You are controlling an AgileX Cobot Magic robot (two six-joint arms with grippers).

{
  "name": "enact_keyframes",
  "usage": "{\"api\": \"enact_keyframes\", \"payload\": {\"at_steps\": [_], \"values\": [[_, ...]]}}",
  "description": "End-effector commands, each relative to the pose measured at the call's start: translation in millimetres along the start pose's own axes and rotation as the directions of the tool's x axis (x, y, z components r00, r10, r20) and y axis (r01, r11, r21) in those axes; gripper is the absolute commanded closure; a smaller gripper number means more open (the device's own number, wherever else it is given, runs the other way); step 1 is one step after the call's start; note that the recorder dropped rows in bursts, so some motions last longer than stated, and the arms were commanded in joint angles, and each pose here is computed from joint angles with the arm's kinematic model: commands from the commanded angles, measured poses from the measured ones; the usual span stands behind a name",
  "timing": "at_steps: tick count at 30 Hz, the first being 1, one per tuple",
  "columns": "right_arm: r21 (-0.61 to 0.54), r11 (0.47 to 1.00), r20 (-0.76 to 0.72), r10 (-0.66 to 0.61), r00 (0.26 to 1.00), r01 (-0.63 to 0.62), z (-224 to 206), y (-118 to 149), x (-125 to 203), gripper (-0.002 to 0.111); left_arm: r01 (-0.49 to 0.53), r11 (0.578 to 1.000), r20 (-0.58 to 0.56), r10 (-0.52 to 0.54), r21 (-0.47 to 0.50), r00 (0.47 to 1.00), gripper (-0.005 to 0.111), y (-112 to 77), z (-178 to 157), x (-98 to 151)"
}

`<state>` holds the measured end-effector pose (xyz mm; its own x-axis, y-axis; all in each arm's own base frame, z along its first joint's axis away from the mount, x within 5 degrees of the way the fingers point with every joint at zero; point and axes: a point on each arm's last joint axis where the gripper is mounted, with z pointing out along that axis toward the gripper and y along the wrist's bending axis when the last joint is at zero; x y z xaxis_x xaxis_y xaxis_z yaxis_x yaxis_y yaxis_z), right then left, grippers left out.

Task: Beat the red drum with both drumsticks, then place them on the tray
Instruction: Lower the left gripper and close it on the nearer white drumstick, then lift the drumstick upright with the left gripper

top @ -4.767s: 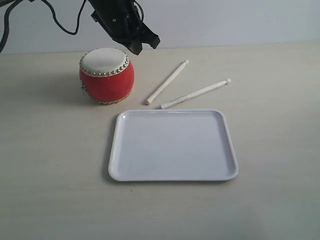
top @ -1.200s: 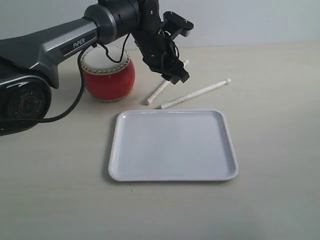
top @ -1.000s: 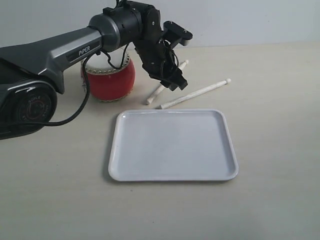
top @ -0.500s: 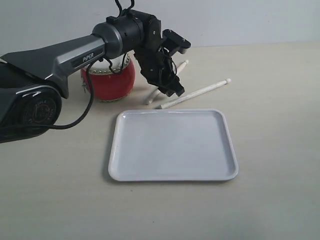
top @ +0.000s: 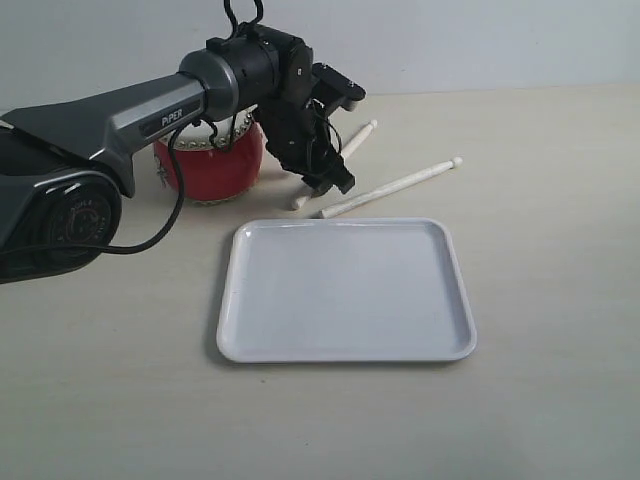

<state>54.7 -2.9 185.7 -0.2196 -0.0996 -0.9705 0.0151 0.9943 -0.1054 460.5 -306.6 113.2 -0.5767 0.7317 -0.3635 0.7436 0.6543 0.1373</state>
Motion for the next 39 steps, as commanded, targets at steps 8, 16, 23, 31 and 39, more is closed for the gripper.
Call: {"api": "enact_keyframes", "payload": {"at_steps": [8,16,23,31,39], "values": [[0.004,1.0,0.022,-0.003,1.0,0.003,-0.5,-0.3,-1.8,0.108,0.014,1.0,-0.048,-0.013,0.01,0.999,0.055,-0.4,5.8,5.9],[0.004,1.0,0.022,-0.003,1.0,0.003,-0.5,-0.3,-1.8,0.108,0.027,0.999,-0.072,-0.024,0.036,0.997,0.098,-2.8,5.7,8.0],[0.004,1.0,0.022,-0.003,1.0,0.003,-0.5,-0.3,-1.8,0.108,0.029,0.999,-0.061,-0.027,0.037,0.998,0.107,-2.3,0.2,5.6],[0.004,1.0,0.022,-0.003,1.0,0.003,-0.5,-0.3,-1.8,0.108,0.059,0.998,0.042,-0.06,0.01,0.997,0.107,4.9,-48.5,-13.2],[0.004,1.0,0.022,-0.003,1.0,0.003,-0.5,-0.3,-1.8,0.108,0.05,0.978,0.125,-0.076,0.203,0.989,0.107,-10.0,-104.4,-23.4]]}}
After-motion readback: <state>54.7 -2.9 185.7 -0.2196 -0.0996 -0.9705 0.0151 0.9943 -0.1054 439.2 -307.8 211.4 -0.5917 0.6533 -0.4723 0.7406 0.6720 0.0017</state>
